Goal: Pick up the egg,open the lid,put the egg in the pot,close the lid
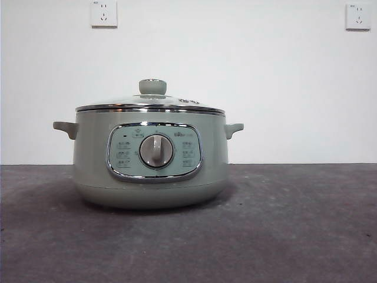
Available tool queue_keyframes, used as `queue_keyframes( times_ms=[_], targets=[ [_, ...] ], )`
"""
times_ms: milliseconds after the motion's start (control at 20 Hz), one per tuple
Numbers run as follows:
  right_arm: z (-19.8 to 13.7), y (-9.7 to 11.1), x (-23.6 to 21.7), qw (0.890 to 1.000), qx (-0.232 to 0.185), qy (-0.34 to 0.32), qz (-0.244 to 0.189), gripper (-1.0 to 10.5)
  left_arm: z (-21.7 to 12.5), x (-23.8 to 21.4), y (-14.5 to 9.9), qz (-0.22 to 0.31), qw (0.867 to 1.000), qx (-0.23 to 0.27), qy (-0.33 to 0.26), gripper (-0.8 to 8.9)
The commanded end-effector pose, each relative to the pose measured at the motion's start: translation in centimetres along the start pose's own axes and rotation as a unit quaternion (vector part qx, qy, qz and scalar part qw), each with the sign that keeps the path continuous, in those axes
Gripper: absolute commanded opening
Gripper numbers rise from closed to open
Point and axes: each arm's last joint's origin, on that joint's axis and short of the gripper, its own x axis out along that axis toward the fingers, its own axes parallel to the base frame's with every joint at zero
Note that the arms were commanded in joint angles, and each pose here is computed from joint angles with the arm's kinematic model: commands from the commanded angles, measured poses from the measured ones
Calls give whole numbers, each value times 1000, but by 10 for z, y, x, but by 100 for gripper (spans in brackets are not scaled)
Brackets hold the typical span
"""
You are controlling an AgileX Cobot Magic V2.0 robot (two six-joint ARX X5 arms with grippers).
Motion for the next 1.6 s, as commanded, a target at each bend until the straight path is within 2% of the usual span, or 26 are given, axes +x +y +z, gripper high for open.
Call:
queue_keyframes(
  times_ms=[50,100,1000,1150,1250,1300,1400,1500,1600],
  targets=[
    [-1,0,2,1000,3,4,1,94,-1,0,-1,-6,1000,-8,9,105],
    [-1,0,2,1000,2,4,1,-13,-2,0,-1,-6,1000,-9,11,-12],
    [-2,0,2,1000,13,8,-6,2,2,9,3,-9,1000,-14,25,-4],
    [-2,0,2,1000,13,8,-6,2,9,16,7,-4,1000,-2,14,-4],
    [-2,0,2,1000,13,8,-6,2,17,17,10,11,999,25,-21,-4],
    [-2,0,2,1000,13,8,-6,2,22,12,12,33,996,61,-60,-4],
    [-2,0,2,1000,13,10,-6,2,30,-5,16,65,979,127,-146,-4],
    [-2,0,2,1000,13,10,-6,2,25,-22,18,80,956,166,-230,-4],
    [-2,0,2,1000,13,10,-7,2,6,-26,23,107,936,183,-281,-4]
  ],
)
